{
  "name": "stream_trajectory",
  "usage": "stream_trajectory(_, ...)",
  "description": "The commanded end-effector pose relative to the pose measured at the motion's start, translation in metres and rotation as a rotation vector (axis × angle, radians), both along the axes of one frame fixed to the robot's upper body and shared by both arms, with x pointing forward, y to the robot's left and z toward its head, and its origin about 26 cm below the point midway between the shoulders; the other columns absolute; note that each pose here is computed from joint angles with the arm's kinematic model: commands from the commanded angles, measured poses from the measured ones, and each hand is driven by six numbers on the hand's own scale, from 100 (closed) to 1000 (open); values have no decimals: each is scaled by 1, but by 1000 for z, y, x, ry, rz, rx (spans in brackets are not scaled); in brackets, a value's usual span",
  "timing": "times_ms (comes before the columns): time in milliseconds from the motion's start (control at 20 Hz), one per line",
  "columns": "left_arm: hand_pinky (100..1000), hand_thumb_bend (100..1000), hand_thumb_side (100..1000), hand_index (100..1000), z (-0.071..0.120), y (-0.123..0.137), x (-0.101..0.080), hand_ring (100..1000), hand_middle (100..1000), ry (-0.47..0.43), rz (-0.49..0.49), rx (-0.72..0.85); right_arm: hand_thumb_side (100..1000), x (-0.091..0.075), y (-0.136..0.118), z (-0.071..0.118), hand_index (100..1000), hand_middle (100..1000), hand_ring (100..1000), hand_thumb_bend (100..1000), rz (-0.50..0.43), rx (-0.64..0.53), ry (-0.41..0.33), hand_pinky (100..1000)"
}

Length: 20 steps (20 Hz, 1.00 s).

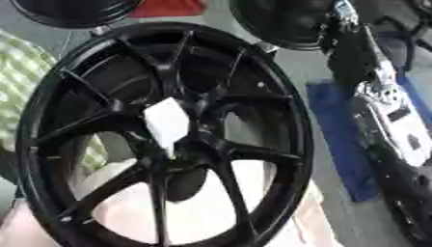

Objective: Pull the pin out of the wheel hub.

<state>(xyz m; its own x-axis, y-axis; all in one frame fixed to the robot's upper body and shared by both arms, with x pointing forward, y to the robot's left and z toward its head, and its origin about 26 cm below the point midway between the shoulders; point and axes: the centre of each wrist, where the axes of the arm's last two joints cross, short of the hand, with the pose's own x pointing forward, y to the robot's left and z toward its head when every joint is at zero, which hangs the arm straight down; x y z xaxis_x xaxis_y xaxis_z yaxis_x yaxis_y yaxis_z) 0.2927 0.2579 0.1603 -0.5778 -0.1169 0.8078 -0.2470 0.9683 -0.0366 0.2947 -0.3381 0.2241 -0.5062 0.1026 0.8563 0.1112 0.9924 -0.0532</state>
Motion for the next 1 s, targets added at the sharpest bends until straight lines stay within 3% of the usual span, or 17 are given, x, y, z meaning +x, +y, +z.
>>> stream_trajectory(50, 887, 454, 643, 739, 6, 1, -3, 512, 564, -26, 3, 3, 732, -2, -2, 6, 709, 510, 733, 100, -2, -25, -14, 1000)
stream_trajectory(200, 887, 453, 640, 743, 8, 3, -3, 511, 567, -28, 7, 23, 732, -2, -3, 5, 709, 510, 733, 100, -4, -26, -11, 1000)
stream_trajectory(350, 883, 452, 630, 758, 21, 13, -1, 511, 574, -69, -6, 155, 730, -3, -4, 5, 709, 510, 734, 100, -8, -35, -8, 1000)
stream_trajectory(800, 847, 462, 610, 797, 97, 39, 3, 536, 615, -271, -166, 894, 735, -7, -10, -5, 710, 510, 735, 100, -29, -57, 30, 1000)
stream_trajectory(1000, 837, 468, 635, 817, 122, 43, 0, 572, 647, -255, -225, 1143, 741, -8, -12, -10, 710, 510, 735, 100, -36, -56, 49, 1000)
